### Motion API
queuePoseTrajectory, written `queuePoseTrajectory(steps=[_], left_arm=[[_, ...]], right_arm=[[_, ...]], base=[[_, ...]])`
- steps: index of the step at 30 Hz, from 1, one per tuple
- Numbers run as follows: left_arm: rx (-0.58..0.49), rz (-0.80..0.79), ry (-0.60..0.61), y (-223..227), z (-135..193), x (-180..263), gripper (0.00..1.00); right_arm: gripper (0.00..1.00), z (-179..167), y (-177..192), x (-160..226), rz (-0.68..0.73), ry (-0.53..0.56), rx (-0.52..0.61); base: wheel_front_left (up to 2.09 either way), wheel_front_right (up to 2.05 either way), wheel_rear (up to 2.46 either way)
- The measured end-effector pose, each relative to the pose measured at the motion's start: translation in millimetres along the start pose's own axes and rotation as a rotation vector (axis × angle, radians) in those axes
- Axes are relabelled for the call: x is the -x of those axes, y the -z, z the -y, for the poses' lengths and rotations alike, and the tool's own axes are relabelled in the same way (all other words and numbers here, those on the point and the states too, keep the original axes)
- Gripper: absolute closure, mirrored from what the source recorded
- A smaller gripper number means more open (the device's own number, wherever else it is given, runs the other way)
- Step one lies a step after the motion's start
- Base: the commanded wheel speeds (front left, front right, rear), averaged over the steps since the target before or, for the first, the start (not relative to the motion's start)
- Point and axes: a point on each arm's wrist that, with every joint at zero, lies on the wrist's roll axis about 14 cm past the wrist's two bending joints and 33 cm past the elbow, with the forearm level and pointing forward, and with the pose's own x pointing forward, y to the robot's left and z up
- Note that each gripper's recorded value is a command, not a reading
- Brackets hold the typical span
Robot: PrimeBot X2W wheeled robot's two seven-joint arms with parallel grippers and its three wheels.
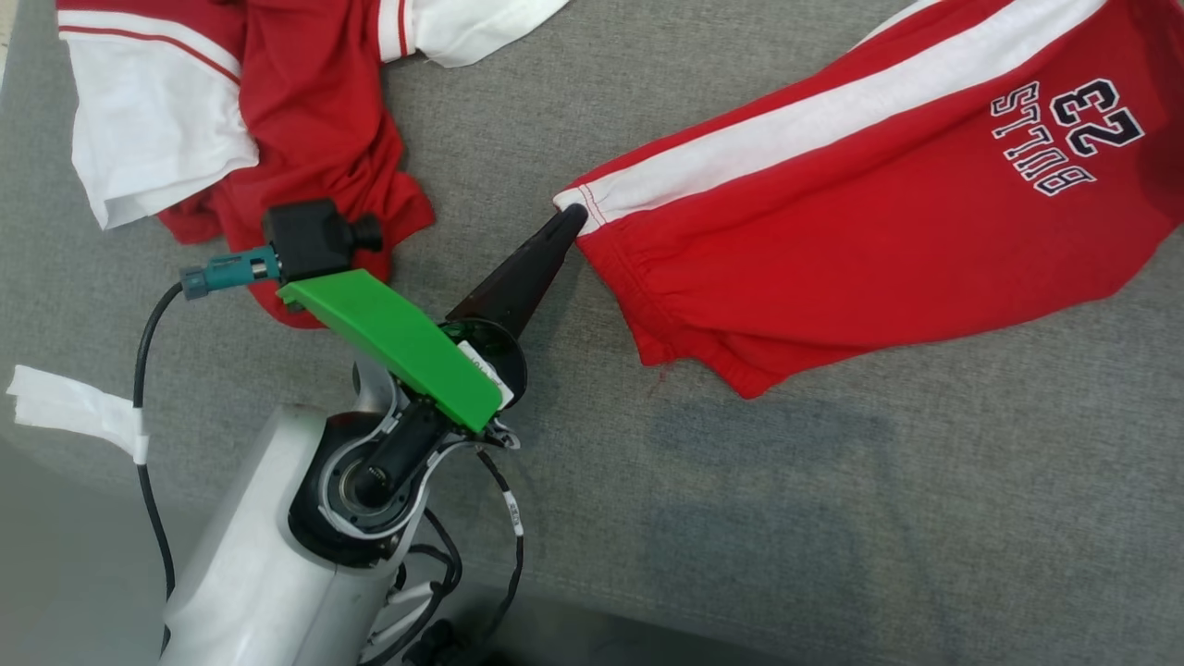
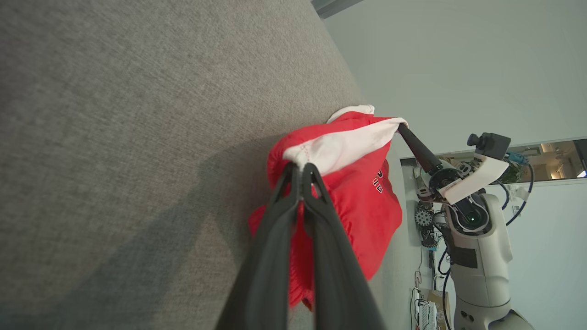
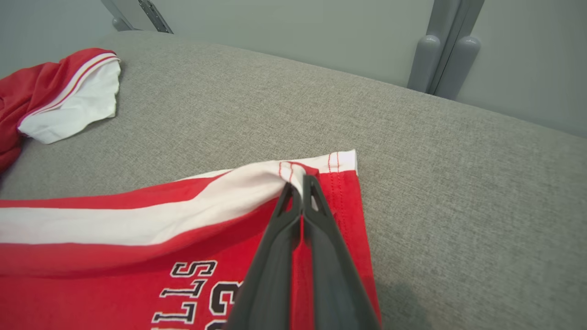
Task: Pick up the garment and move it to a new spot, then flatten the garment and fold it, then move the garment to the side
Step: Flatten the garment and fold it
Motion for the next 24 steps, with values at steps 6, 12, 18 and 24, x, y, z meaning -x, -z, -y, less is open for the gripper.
queuePoseTrajectory(steps=[6,12,18,24], left_arm=[[0.011,0.011,-0.078,-4.9,-26.1,-4.6,1.0],[0.013,0.008,-0.087,-4.2,-28.7,-10.0,1.0],[0.004,0.008,-0.082,-5.3,-27.0,-14.7,1.0],[-0.019,0.005,-0.05,-6.0,-17.4,-20.3,1.0]], right_arm=[[1.0,-7.4,22.3,-34.5,-0.059,-0.041,-0.015],[1.0,-5.0,14.3,-45.3,-0.042,-0.04,-0.01],[1.0,-1.3,6.9,-46.5,-0.037,-0.027,0.006],[1.0,3.9,10.6,-44.8,-0.056,-0.009,0.01]], base=[[0.0,0.0,0.0],[0.0,0.0,0.0],[0.0,0.0,0.0],[0.0,0.0,0.0]])
